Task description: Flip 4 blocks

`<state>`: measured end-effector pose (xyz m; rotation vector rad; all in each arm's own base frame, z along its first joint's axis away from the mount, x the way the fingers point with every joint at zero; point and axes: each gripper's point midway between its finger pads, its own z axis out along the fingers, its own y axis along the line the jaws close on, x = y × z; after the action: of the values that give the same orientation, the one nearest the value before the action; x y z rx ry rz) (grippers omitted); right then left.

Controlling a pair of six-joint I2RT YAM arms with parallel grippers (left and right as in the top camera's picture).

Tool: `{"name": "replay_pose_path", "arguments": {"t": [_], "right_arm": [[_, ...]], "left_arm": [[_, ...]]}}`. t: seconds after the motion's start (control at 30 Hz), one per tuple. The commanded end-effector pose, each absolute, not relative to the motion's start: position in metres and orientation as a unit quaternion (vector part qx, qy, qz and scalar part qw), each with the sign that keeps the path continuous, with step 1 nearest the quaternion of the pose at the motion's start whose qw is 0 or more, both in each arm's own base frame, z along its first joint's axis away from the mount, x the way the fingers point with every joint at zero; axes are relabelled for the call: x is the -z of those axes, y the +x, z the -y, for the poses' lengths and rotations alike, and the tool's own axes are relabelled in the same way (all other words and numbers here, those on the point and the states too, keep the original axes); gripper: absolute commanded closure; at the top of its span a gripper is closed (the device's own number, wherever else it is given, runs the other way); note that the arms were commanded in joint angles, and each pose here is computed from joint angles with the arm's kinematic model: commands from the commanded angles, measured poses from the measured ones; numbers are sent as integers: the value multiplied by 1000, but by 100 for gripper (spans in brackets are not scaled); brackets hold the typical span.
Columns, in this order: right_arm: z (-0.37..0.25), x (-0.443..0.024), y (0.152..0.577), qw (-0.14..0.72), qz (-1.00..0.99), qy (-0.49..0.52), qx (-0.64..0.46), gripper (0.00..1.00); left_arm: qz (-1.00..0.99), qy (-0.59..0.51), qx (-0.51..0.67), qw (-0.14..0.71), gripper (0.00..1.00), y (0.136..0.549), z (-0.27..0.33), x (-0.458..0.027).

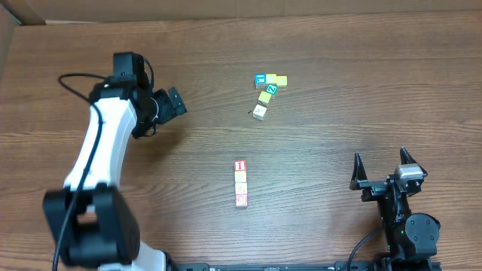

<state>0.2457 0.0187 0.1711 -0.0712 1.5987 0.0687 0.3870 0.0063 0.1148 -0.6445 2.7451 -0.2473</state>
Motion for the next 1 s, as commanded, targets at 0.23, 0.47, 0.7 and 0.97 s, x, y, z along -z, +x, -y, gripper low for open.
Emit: {"name": "replay_pose_path", "arguments": {"t": [0.23, 0.47, 0.7, 0.97], "right_arm": [[-18, -170, 246, 698, -715, -34, -29, 0], [-18, -170, 246, 698, -715, -34, -30, 0], [-18, -170, 246, 698, -715, -34, -30, 0], [-19, -170, 246, 698, -715, -34, -30, 0]], "left_arm": [[-872, -174, 139, 436, 0, 323, 9, -326], [-779, -144, 149, 591, 0, 223, 8, -419], [-777, -139, 143, 597, 0, 155, 10, -401], [-767, -145, 134, 611, 0, 120, 7, -346]]}}
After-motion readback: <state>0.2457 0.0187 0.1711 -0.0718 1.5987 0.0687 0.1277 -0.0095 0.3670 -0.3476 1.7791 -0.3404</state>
